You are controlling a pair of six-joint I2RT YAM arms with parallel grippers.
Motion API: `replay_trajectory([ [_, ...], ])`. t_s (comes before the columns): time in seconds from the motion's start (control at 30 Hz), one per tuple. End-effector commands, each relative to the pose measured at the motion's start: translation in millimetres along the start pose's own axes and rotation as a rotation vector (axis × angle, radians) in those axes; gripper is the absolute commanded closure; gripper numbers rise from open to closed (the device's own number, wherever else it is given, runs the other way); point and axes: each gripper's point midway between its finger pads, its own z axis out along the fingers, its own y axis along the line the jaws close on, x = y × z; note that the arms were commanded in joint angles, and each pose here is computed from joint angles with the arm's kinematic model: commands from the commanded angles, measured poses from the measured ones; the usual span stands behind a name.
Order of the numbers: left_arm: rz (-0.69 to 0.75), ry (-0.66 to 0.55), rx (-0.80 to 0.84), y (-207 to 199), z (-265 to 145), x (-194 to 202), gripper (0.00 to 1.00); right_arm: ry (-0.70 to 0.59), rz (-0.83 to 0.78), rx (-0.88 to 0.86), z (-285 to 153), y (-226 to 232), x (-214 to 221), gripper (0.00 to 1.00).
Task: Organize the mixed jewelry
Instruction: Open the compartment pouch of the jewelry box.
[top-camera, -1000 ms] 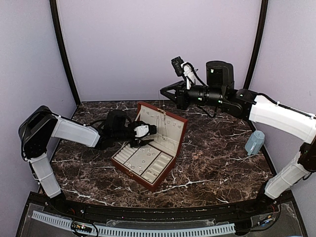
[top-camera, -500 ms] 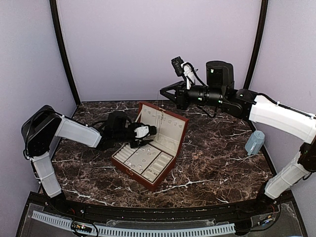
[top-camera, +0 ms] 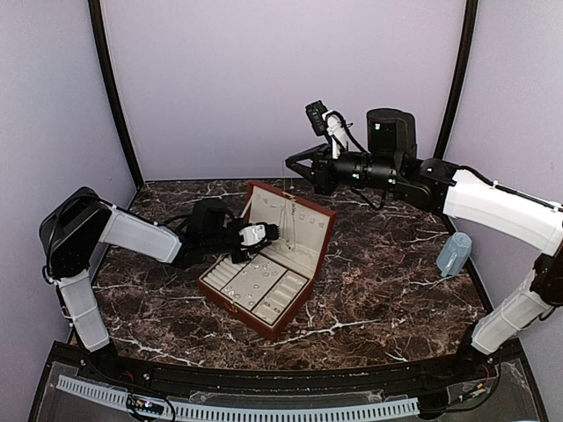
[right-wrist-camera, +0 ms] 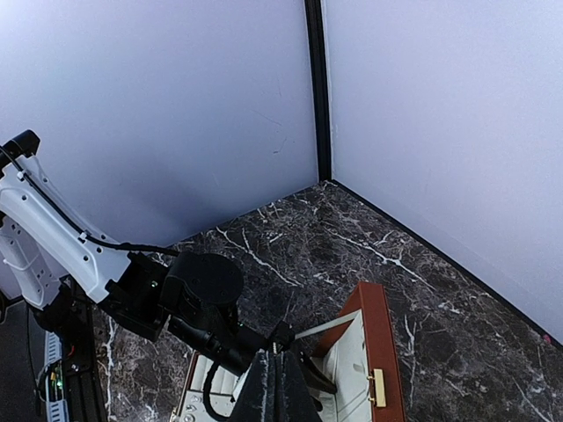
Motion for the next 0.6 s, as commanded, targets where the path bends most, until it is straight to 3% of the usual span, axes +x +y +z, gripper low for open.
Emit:
replay_trajectory([
  [0.0, -0.012, 0.054, 0.020, -9, 2, 17, 0.74, -0.043, -0.021, 0.038, 7, -5, -12, 1.00],
  [0.47, -0.012, 0.053, 0.031, -14, -1, 18, 1.00, -0.094, -0.053, 0.172, 25, -32, -26, 1.00],
  [0.57, -0.005, 0.047, 0.031, -16, -2, 16, 1.00, -0.105, -0.055, 0.189, 26, -35, -28, 1.00],
])
